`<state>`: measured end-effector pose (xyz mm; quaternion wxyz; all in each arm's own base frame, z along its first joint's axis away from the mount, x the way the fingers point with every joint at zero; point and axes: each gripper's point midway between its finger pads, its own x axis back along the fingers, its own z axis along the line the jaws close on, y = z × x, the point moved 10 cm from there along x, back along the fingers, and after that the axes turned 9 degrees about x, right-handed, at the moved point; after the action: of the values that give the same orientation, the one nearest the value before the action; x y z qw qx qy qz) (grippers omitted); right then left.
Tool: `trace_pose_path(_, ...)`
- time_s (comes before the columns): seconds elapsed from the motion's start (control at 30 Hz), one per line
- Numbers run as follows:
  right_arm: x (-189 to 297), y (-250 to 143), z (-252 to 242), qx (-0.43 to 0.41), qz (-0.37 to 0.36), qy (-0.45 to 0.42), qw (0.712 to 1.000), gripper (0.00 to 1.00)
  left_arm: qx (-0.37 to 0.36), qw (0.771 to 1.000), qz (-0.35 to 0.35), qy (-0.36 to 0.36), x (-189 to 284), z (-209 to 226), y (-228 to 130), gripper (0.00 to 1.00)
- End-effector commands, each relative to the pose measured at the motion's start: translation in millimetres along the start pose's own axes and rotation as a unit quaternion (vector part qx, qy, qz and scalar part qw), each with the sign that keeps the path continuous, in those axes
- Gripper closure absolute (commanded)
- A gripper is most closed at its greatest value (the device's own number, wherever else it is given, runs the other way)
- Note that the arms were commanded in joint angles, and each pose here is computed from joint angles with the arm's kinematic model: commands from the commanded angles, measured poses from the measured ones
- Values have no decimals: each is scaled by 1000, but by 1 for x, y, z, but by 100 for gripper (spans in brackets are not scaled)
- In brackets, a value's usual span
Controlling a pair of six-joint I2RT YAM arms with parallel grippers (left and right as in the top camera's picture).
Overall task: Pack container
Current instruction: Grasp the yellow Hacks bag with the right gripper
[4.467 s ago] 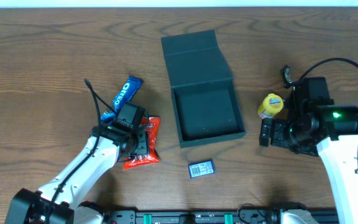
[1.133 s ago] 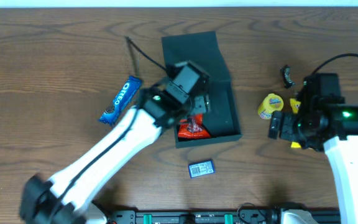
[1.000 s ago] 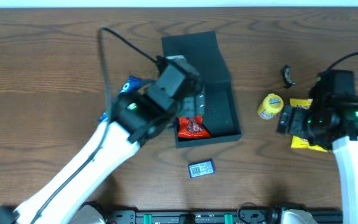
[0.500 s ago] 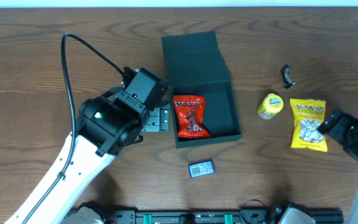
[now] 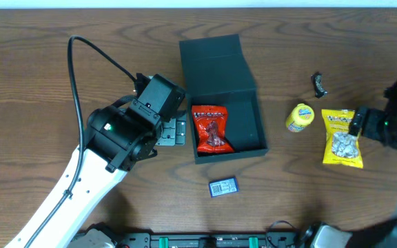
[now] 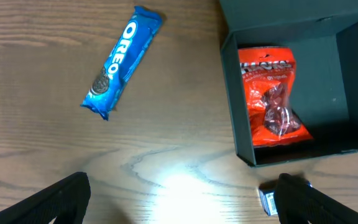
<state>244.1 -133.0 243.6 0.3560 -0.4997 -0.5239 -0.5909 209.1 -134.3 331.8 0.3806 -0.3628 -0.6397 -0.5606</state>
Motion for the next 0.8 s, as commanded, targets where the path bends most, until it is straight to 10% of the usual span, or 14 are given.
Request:
trace_pose_path(0.0, -29, 7, -4, 19, 35, 24, 999, 1, -10, 1000, 4, 14, -3, 2, 0, 5)
trace_pose_path(0.77, -125, 10, -5, 14, 152, 69, 986, 1, -12, 1000, 13, 20, -3, 4, -2, 5)
